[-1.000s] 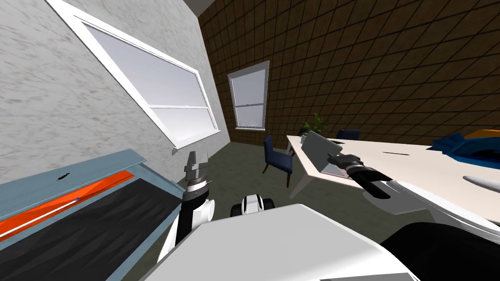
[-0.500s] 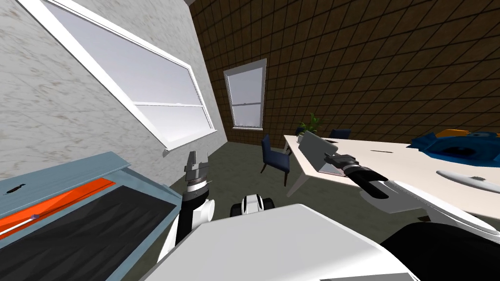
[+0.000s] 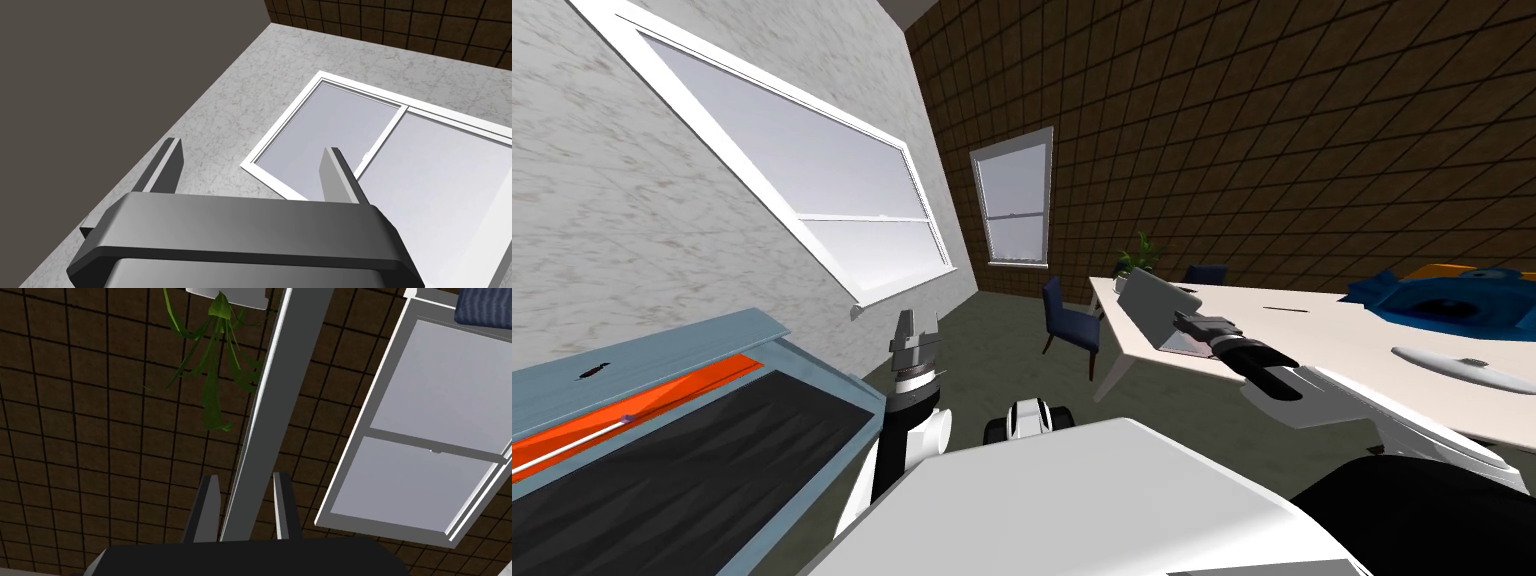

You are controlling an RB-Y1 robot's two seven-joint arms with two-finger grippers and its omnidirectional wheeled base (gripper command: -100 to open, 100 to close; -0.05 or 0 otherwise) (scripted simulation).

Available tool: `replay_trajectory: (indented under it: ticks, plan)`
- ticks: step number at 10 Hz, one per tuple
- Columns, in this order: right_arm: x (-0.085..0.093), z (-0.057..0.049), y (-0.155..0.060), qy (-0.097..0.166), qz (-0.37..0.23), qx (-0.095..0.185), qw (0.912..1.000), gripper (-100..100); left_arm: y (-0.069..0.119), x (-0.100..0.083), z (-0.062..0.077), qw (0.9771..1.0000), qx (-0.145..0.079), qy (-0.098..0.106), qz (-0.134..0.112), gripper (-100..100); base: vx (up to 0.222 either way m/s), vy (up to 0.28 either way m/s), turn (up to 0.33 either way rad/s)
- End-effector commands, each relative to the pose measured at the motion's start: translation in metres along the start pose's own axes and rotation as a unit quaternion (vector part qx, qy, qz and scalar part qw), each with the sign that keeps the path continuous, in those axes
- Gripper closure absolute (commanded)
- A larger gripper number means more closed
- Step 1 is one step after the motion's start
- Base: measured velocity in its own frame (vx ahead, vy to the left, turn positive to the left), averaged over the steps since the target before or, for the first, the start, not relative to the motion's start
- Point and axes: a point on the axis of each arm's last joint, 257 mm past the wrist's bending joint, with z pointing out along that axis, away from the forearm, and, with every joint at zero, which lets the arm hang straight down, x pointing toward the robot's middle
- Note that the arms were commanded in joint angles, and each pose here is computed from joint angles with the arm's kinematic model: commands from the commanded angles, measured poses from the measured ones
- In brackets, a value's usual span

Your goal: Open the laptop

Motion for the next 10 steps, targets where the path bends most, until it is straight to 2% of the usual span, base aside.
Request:
replay_trajectory:
  ticks: [1, 2, 3, 6, 10]
  plan:
    - [0.0, 0.005, 0.0, -0.001, 0.053, -0.001, 0.9986, 100, 0.0, 0.0, 0.0, 1.0, 0.0, 0.0, 0.0, 0, -0.061, -0.071, 0.035]
    - [-0.001, 0.004, 0.001, -0.002, 0.039, -0.002, 0.9992, 100, 0.0, 0.0, 0.0, 1.0, 0.0, 0.0, 0.0, 0, -0.031, -0.027, 0.011]
    - [0.008, 0.007, 0.003, -0.001, 0.083, -0.001, 0.9965, 100, 0.0, 0.0, 0.0, 1.0, 0.0, 0.0, 0.0, 0, -0.046, -0.066, 0.037]
    - [0.023, 0.011, 0.008, 0.002, 0.144, 0.001, 0.9896, 100, 0.0, 0.0, 0.0, 1.0, 0.0, 0.0, 0.0, 0, -0.064, -0.107, 0.047]
    - [0.042, 0.016, 0.018, 0.004, 0.224, 0.002, 0.9745, 100, 0.0, 0.0, 0.0, 1.0, 0.0, 0.0, 0.0, 0, -0.056, -0.089, 0.02]
